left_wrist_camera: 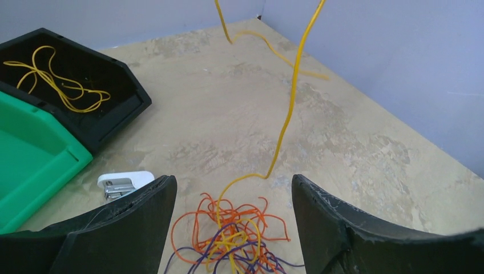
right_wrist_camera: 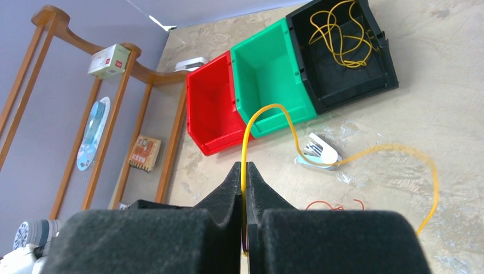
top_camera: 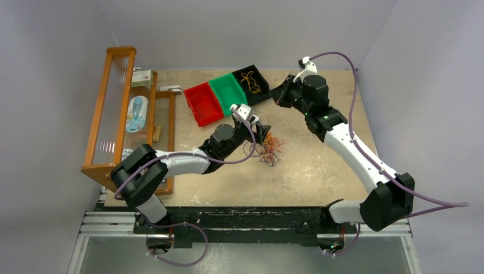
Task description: Untangle the cables
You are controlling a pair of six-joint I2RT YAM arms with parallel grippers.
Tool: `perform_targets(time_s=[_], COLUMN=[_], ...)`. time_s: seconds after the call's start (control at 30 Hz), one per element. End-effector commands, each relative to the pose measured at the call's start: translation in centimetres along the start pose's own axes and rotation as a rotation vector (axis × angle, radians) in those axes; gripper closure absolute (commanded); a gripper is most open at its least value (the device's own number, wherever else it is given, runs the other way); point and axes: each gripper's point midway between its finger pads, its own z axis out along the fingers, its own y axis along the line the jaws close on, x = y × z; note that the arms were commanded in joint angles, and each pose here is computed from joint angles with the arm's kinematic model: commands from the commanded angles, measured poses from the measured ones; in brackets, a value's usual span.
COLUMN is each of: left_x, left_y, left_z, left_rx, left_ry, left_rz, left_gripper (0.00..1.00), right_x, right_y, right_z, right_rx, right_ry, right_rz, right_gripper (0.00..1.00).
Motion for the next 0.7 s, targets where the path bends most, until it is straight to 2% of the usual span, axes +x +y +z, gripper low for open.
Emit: perform_targets(time_s=[0.0, 0.3, 0.5, 0.67], left_x=[-2.9, 3.8, 8.1, 9.8], left_y=[-1.1, 0.9, 1.3, 0.8], left_z=[2.2, 3.7, 4.6, 4.9], left_rx=[0.032, -0.043, -0.05, -0.029], left_ry=[-0.12, 0.036, 0.139, 0.179], left_rz=[0.022, 0.061, 0.031, -0.008], left_gripper=[0.27, 0.37, 0.49, 0.55], right_x=[-2.3, -5.4, -10.5, -15.0], right_y=[2.6, 6.3, 9.5, 11.5], right_z=[-1.1, -3.9, -8.4, -12.3], right_rx=[-0.094, -0.216, -0.274, -0.275], right_ry=[-0.045, -0.085, -0.227, -0.344], right_rz=[-0.004, -0.096, -0.159, -0.205], right_gripper=[1.0, 1.0, 1.0, 1.0])
